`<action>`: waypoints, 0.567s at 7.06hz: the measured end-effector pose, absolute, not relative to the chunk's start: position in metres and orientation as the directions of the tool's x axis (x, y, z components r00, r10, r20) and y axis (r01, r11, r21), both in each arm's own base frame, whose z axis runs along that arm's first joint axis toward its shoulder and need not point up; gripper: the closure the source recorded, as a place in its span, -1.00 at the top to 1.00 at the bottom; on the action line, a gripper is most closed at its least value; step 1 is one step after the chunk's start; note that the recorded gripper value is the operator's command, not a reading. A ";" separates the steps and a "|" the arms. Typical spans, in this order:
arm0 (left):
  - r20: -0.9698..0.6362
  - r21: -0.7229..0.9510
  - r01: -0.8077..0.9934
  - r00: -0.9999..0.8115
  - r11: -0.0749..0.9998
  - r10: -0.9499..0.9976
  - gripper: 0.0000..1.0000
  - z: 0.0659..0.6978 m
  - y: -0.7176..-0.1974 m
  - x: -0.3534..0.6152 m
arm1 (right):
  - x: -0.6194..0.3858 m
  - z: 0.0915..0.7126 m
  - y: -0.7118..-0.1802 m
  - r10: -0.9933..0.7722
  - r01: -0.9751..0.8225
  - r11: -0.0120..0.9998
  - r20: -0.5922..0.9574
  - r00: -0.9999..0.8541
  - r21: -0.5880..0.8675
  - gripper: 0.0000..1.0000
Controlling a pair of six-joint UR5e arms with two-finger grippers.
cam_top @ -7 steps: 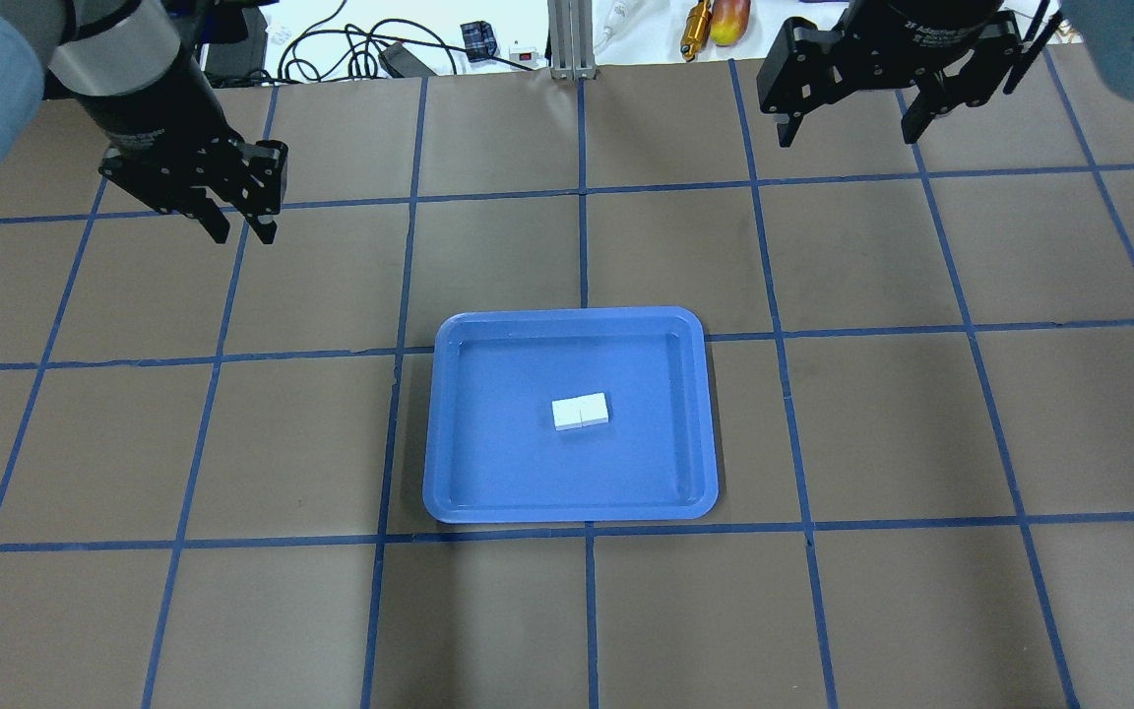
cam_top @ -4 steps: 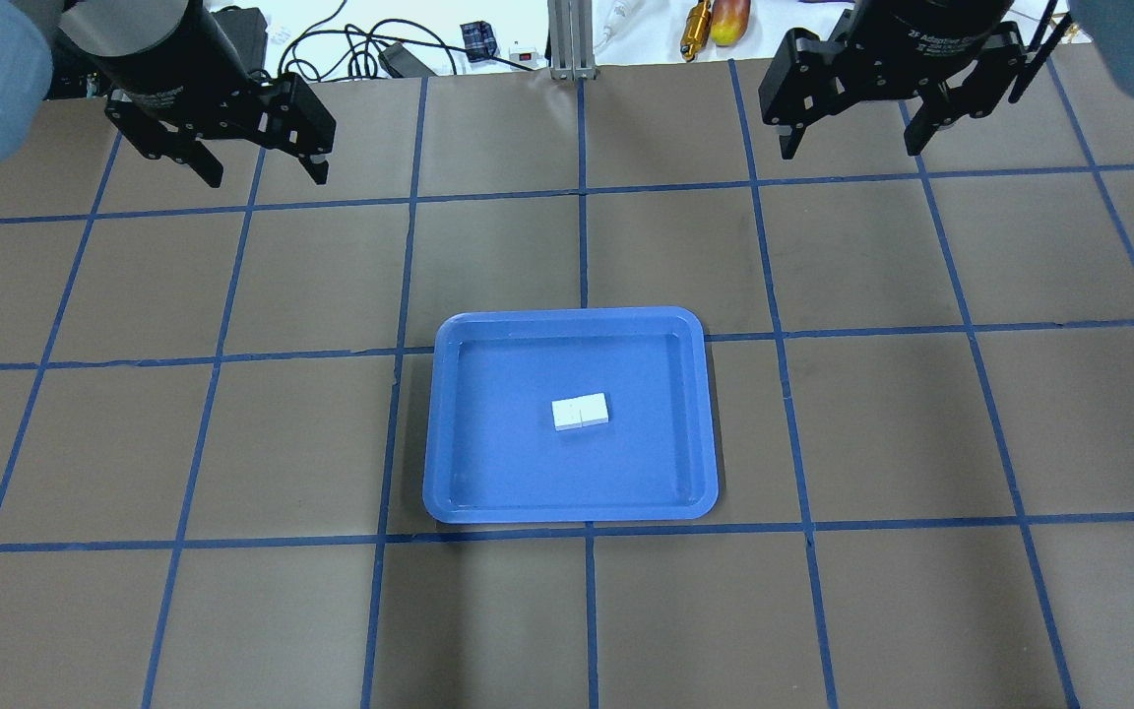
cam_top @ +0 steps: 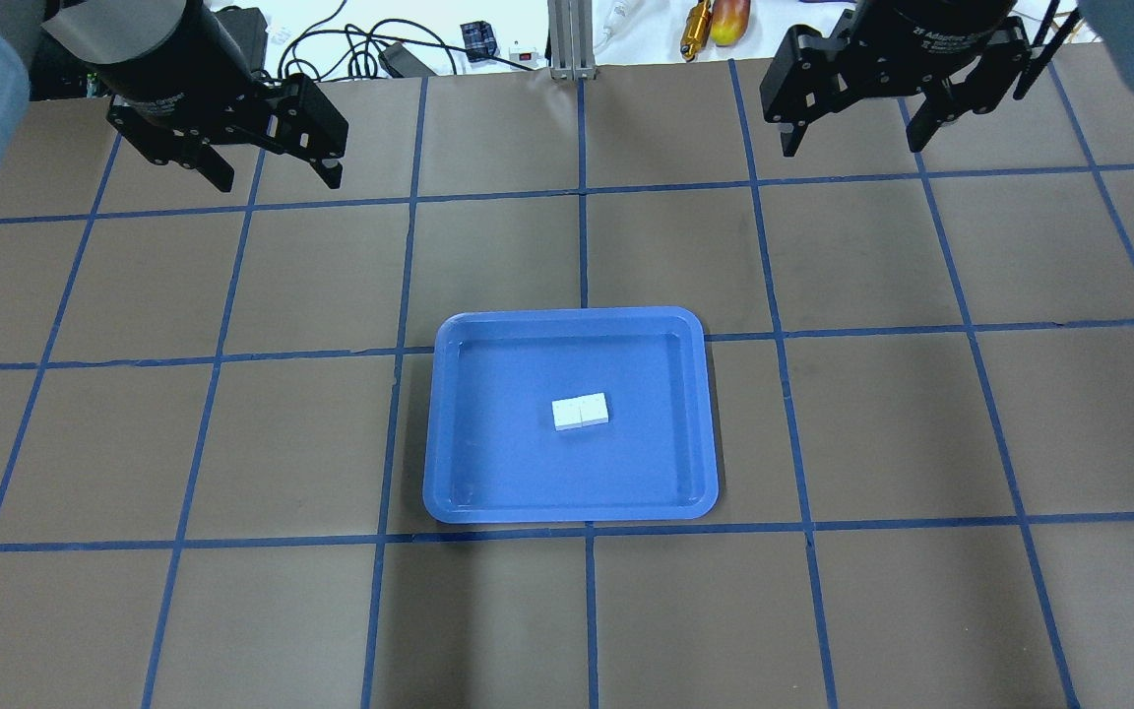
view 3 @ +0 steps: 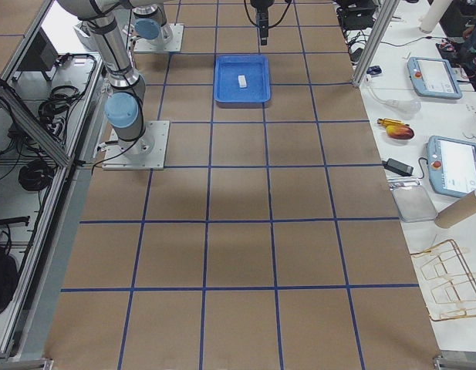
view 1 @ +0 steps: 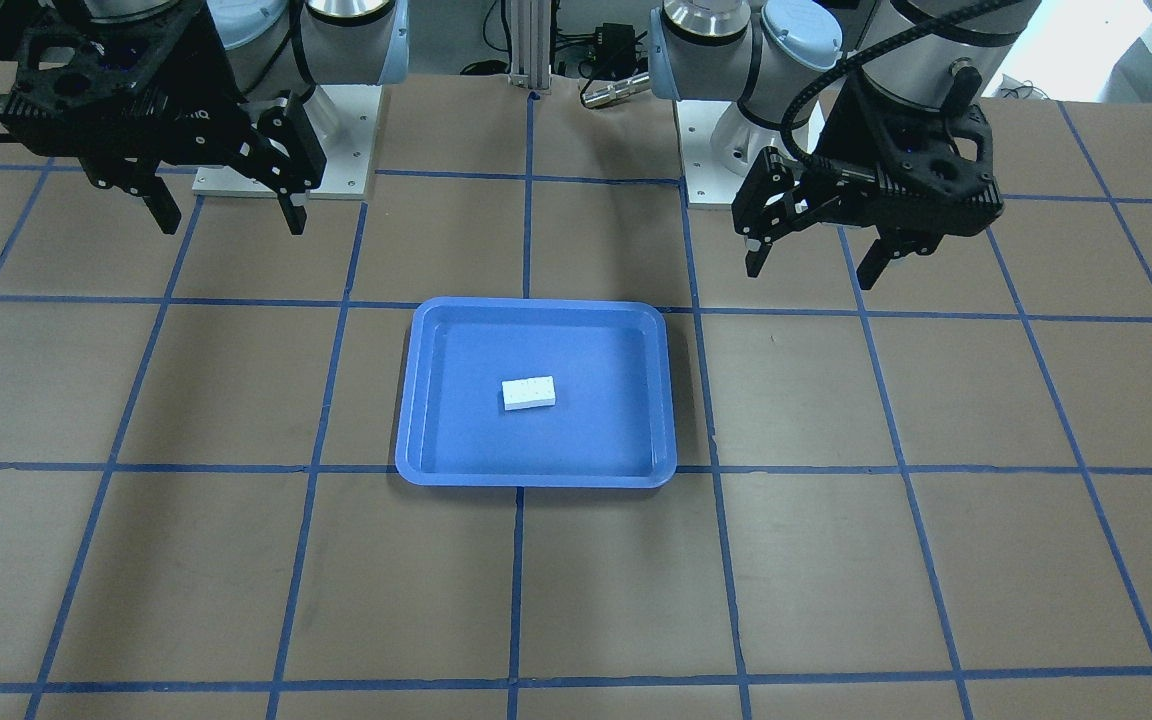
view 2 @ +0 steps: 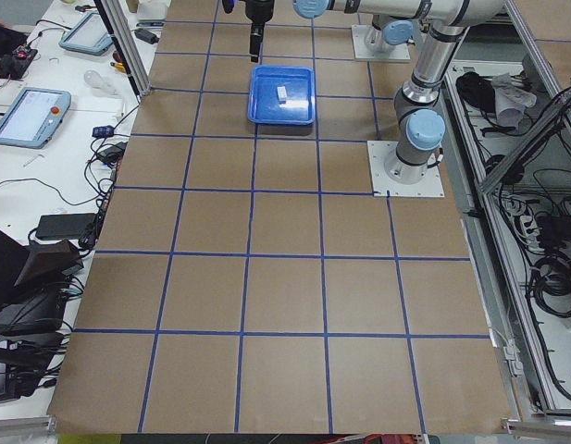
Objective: Assemble white blocks and place on blue tray
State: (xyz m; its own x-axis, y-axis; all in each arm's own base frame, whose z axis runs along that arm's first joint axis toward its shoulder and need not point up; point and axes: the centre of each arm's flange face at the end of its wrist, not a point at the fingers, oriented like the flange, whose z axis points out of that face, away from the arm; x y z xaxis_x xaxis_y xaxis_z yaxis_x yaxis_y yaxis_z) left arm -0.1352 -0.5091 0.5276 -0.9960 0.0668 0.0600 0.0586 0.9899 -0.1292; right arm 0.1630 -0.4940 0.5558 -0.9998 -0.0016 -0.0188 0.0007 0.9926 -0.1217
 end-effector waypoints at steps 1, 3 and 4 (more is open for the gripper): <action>0.059 -0.142 0.051 -0.996 0.989 0.060 1.00 0.535 -0.504 -0.133 | 0.163 0.557 -0.492 -0.002 0.001 0.993 -0.022 -1.000 -0.122 1.00; 0.053 -0.143 0.010 -0.998 0.990 0.017 1.00 0.539 -0.504 -0.118 | 0.164 0.557 -0.492 -0.003 0.001 0.993 -0.028 -1.000 -0.122 1.00; 0.051 -0.157 -0.014 -0.999 0.988 -0.006 1.00 0.541 -0.505 -0.115 | 0.164 0.557 -0.492 -0.003 0.001 0.993 -0.029 -1.000 -0.122 1.00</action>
